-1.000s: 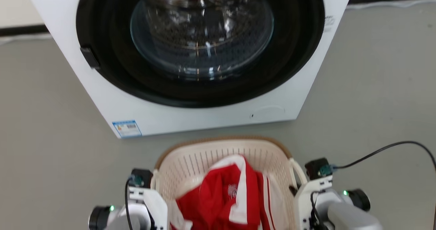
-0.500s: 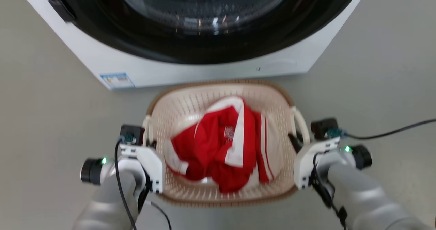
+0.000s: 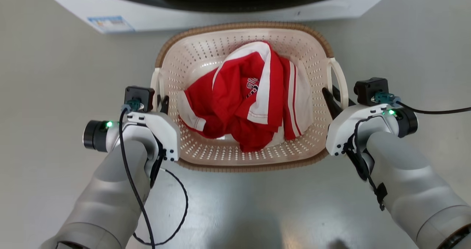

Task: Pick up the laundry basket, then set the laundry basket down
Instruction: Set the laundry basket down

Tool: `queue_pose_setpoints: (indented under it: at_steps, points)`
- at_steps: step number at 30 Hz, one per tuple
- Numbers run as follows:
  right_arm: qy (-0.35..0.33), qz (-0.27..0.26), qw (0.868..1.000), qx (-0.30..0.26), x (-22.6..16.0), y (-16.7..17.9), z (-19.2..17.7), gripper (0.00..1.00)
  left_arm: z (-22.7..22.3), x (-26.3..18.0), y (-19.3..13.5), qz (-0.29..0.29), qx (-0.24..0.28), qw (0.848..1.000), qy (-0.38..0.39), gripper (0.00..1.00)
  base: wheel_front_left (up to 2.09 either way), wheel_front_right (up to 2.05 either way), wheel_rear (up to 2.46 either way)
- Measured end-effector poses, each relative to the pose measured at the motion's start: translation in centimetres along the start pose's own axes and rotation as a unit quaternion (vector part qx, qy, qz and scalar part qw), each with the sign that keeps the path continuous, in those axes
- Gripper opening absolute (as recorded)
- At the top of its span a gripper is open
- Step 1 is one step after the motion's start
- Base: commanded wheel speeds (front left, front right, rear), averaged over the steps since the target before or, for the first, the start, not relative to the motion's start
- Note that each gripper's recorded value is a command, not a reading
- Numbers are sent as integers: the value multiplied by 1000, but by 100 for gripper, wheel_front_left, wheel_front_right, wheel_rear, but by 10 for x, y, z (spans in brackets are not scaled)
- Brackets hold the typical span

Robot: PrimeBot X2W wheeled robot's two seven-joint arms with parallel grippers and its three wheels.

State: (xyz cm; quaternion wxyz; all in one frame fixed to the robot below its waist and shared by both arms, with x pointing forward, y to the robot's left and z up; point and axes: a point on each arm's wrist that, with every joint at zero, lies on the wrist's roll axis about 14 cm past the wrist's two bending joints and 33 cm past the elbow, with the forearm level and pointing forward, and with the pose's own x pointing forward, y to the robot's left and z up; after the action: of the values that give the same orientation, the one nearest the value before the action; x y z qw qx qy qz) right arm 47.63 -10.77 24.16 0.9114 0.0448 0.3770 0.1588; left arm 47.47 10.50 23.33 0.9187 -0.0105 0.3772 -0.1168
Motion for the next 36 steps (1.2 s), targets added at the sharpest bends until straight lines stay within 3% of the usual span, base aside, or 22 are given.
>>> queue_pose_setpoints:
  at_steps: [16, 36]
  points:
    - [14, -5, 1000, 7, 46, -16, -38, 0, -36, 44, 12, 4, -4, 1000, 24, 0, 0, 0, 0]
    - [22, -20, 1000, 10, 66, -25, -65, 0, -57, 65, 18, 10, -9, 999, 31, 0, 0, 0, 0]
